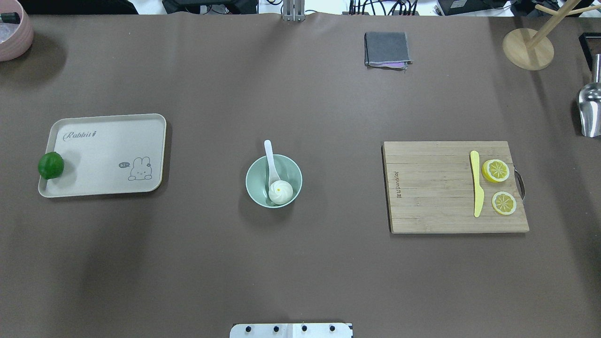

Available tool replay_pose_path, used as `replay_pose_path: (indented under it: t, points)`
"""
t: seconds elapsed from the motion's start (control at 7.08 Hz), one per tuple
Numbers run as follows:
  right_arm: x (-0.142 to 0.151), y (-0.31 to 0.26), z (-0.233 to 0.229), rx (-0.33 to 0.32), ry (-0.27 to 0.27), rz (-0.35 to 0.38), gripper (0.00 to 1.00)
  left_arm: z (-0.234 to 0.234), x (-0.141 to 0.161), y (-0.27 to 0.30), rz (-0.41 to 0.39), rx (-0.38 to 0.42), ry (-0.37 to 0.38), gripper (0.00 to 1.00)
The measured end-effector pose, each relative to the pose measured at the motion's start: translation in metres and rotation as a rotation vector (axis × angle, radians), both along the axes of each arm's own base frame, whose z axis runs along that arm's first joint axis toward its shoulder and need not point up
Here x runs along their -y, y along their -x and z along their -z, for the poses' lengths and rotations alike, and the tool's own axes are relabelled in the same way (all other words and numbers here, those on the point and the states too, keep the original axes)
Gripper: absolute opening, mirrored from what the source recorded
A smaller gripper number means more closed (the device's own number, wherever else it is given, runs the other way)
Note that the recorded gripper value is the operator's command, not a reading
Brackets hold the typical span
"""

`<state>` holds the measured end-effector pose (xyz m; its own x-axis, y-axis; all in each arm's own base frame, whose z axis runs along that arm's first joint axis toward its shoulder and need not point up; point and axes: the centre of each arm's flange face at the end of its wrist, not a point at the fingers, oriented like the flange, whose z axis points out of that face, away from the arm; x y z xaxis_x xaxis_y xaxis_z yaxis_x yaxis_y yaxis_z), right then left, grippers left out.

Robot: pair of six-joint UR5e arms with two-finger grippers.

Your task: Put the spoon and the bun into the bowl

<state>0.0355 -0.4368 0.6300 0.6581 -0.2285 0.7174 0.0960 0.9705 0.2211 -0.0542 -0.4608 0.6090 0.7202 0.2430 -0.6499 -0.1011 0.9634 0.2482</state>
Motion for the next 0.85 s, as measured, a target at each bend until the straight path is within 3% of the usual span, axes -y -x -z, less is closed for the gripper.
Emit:
replay_pose_path:
  t: [0.85]
  points:
    - [-0.0116, 0.0008, -0.0035, 0.015, -0.009, 0.005, 1.00, -0.0003, -0.0042, 0.0052, 0.009, -0.002, -0.002, 0.98]
